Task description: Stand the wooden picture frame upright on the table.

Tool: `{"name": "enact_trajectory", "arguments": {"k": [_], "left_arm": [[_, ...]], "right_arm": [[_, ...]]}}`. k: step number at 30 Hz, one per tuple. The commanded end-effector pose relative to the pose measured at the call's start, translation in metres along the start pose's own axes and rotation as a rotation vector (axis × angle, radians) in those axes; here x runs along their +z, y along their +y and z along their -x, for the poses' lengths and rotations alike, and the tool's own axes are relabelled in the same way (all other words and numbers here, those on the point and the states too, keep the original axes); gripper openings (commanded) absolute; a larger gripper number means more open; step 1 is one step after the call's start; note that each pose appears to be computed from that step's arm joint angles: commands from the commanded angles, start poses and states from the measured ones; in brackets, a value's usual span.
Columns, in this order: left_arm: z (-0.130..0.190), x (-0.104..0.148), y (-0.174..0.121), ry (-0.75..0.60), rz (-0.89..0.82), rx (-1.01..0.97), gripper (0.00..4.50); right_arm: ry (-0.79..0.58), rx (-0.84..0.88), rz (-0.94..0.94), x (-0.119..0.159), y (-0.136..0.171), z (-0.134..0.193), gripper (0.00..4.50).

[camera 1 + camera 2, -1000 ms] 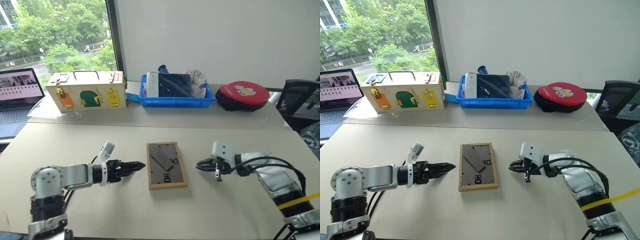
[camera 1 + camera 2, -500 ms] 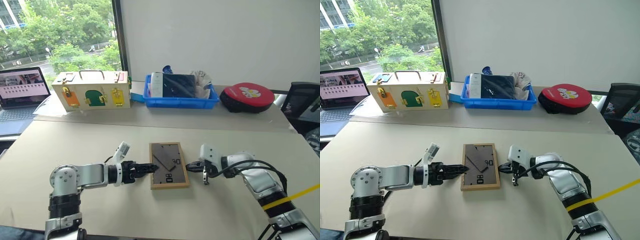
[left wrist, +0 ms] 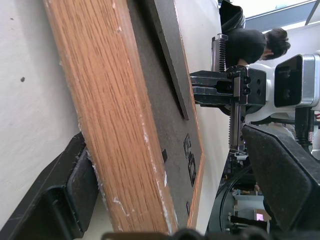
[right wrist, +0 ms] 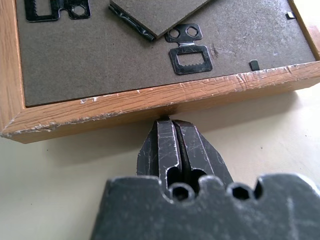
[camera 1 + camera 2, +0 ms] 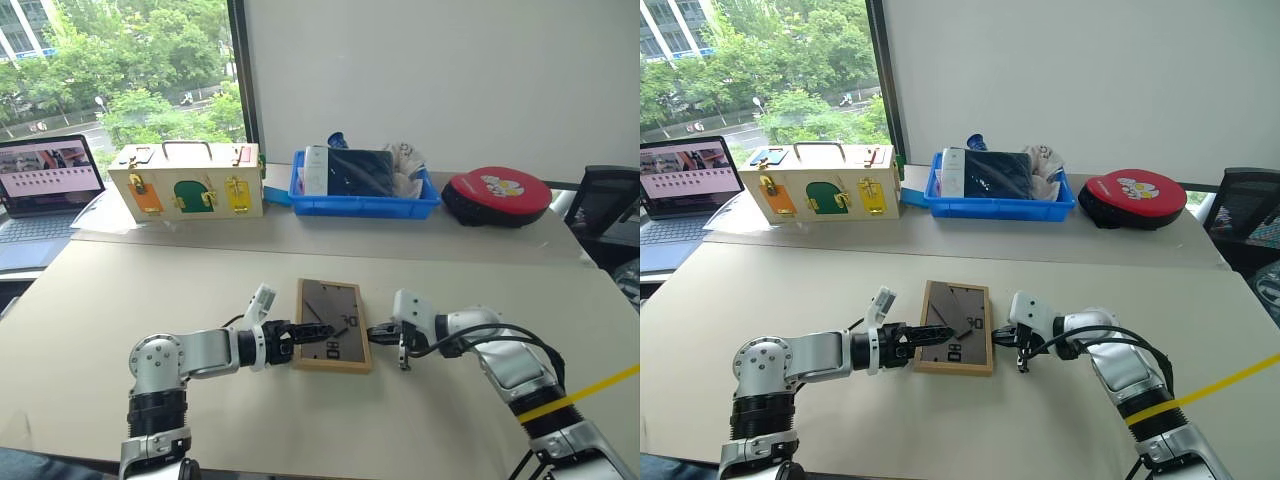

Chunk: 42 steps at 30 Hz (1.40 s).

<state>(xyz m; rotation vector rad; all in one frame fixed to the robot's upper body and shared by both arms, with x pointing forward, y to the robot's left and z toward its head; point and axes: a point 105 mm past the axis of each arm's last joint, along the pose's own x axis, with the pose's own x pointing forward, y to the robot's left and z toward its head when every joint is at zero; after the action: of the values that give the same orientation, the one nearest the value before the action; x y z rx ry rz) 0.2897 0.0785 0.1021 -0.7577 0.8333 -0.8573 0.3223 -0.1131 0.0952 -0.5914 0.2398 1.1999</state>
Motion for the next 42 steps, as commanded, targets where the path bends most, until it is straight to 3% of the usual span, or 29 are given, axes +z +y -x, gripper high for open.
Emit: {"name": "enact_trajectory", "arguments": {"k": [1, 6, 8, 13, 19, 22, 25, 33, 42], "left_arm": [[0.003, -0.004, 0.004, 0.020, 0.014, -0.003, 3.10], [0.016, 0.015, 0.012, -0.041, 0.030, 0.013, 1.49], [0.014, 0.020, 0.007, -0.060, 0.033, -0.019, 1.20], [0.015, 0.043, -0.019, -0.159, 0.090, -0.205, 1.18], [0.029, 0.051, -0.050, -0.194, 0.119, -0.400, 1.18], [0.028, 0.045, -0.051, -0.168, 0.112, -0.385, 1.18], [0.025, 0.041, -0.048, -0.149, 0.108, -0.348, 1.18], [0.019, 0.046, -0.058, -0.156, 0.085, -0.362, 1.18], [0.001, 0.009, -0.064, 0.052, -0.087, -0.300, 1.18]], "right_arm": [[-0.010, -0.007, 0.020, 0.005, -0.001, 0.003, 0.00], [-0.011, -0.014, 0.018, 0.006, -0.003, 0.005, 0.00], [-0.012, -0.016, 0.020, 0.007, -0.004, 0.005, 0.00], [-0.026, -0.040, 0.004, 0.010, -0.008, 0.014, 0.00], [-0.180, -0.086, -0.246, 0.029, -0.023, 0.059, 0.00], [-0.289, -0.091, -0.337, 0.052, -0.032, 0.080, 0.71], [-0.365, -0.024, -0.373, 0.083, -0.030, 0.091, 1.77], [-0.418, 0.136, -0.420, 0.124, -0.009, 0.078, 4.48], [-0.342, 0.063, -0.414, 0.115, -0.030, 0.038, 4.48]]}}
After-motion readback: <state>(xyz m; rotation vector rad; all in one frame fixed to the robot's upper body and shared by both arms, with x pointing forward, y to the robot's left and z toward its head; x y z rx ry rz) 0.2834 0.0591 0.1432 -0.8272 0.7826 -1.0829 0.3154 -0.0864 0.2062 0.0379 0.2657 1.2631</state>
